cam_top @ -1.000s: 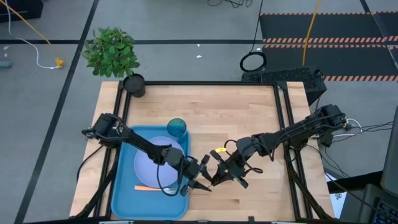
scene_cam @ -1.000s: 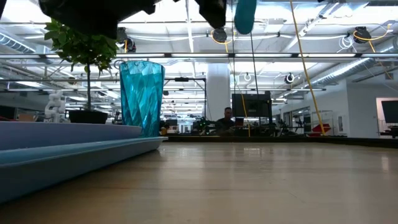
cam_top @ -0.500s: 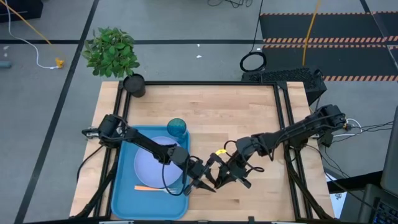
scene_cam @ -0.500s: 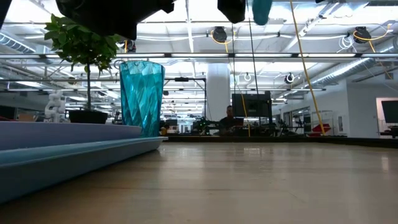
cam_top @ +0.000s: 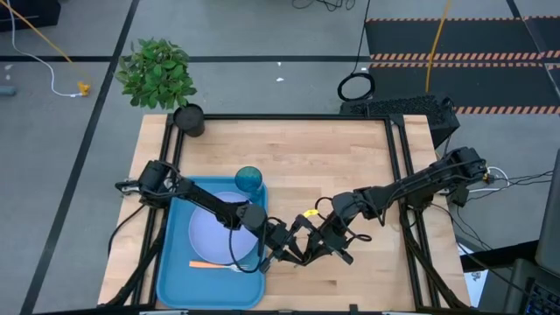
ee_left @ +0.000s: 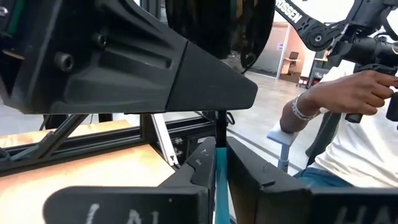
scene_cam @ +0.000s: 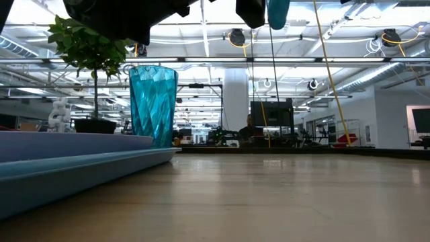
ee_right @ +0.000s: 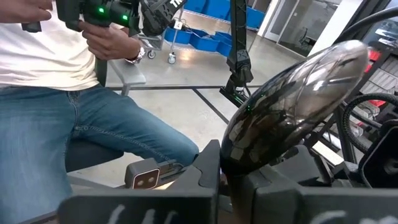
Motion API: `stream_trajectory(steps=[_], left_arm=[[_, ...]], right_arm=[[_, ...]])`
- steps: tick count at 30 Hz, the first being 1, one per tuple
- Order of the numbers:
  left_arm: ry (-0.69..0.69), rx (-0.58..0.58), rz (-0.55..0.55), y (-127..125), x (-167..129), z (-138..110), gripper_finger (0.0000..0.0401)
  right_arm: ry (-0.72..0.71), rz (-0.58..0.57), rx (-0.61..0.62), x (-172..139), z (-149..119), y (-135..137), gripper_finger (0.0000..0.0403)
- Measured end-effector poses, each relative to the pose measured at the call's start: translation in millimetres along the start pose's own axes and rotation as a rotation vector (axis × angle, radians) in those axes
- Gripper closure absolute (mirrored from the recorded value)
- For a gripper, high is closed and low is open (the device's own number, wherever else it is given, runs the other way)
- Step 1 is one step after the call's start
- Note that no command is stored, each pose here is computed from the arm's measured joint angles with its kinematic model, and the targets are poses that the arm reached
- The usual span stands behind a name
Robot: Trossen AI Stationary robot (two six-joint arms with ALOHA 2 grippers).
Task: Pick and place plate/cup/fork/spoon on tray
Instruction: Put the blue spoon to the right of the yellow fork on the blue tray
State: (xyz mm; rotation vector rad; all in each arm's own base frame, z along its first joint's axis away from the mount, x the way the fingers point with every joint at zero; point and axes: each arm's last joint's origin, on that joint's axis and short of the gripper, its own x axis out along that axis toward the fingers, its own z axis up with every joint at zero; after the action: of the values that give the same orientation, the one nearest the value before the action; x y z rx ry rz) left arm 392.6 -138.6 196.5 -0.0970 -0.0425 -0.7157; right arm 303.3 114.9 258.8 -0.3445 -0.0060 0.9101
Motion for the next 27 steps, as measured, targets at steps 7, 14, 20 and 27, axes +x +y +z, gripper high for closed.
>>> stream_trajectory(steps=[7,14,20,27], left_arm=[[0.000,-0.003,0.000,0,0,0,0.0389],[0.007,-0.009,-0.012,-1,0,-1,0.0383],[0.003,-0.024,-0.016,-3,1,0,0.0389],[0.054,-0.031,0.014,-13,0,13,0.0389]], right_arm=[[0.000,0.000,0.016,0,0,0,0.0398],[0.006,-0.006,0.049,0,0,0,0.0371],[0.009,-0.018,0.106,-2,1,1,0.0321],[0.101,-0.066,0.193,-17,14,9,0.0263]])
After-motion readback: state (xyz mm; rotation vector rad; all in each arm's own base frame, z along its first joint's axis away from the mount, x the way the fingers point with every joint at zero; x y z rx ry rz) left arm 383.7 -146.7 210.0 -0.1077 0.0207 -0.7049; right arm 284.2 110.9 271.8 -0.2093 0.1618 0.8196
